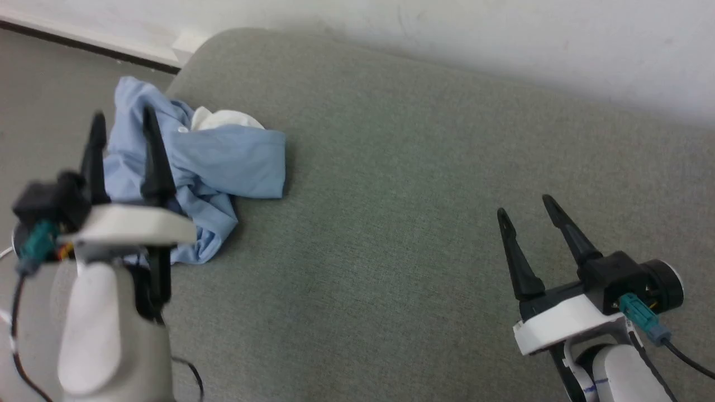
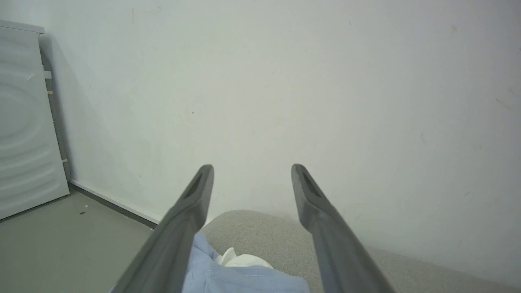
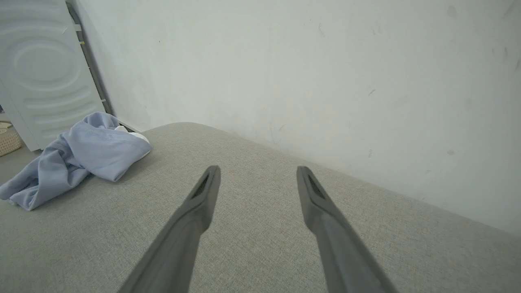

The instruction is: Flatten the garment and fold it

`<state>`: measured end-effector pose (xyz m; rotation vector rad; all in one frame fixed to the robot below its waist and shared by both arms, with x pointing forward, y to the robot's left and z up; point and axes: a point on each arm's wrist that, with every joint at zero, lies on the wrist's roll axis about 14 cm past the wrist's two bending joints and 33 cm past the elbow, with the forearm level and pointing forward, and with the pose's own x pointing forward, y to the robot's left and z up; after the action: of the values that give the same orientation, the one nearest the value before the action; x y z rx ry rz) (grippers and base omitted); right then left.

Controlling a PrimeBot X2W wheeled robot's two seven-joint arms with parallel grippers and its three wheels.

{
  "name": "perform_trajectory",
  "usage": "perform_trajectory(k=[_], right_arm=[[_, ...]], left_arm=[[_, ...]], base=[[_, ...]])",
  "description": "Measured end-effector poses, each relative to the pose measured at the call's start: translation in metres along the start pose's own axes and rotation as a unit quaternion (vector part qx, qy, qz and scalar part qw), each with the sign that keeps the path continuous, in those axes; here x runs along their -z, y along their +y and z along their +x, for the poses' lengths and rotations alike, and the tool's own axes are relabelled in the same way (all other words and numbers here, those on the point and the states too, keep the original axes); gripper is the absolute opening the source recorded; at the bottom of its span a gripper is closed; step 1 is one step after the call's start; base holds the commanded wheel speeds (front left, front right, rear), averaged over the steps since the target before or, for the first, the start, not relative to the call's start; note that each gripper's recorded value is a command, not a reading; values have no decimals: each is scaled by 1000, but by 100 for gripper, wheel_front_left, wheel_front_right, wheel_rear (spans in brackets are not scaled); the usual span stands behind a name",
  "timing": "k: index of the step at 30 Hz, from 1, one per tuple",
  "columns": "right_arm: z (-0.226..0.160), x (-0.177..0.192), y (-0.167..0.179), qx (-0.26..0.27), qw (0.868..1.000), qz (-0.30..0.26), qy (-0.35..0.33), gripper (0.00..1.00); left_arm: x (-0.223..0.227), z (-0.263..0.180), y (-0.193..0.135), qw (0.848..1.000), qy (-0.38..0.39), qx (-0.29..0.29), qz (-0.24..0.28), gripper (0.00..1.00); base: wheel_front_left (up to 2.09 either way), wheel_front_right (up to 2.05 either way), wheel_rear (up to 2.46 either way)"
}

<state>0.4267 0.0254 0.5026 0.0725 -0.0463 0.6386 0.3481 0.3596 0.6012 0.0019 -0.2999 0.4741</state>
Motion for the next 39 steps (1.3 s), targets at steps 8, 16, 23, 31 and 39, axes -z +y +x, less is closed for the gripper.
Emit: perform_trajectory(k=[8,16,23,31,39], right_arm=[[11,23,-11,6,1000,12,20,100],[19,42,-25,16,999,27,28,100],[21,61,-36,27,998,41,37,100],[18,63,-42,37,998,49,34,100],[14,35,-44,46,998,46,1,100]], left_arm=[[51,69,4,991,124,24,35,100],[164,52,35,919,392,-17,42,100],[223,15,43,837,544,-43,29,100],[228,15,36,817,574,-26,46,0],[178,58,38,891,443,6,99,0]], base=[[0,0,0],[0,0,0],[0,0,0],[0,0,0],[0,0,0]])
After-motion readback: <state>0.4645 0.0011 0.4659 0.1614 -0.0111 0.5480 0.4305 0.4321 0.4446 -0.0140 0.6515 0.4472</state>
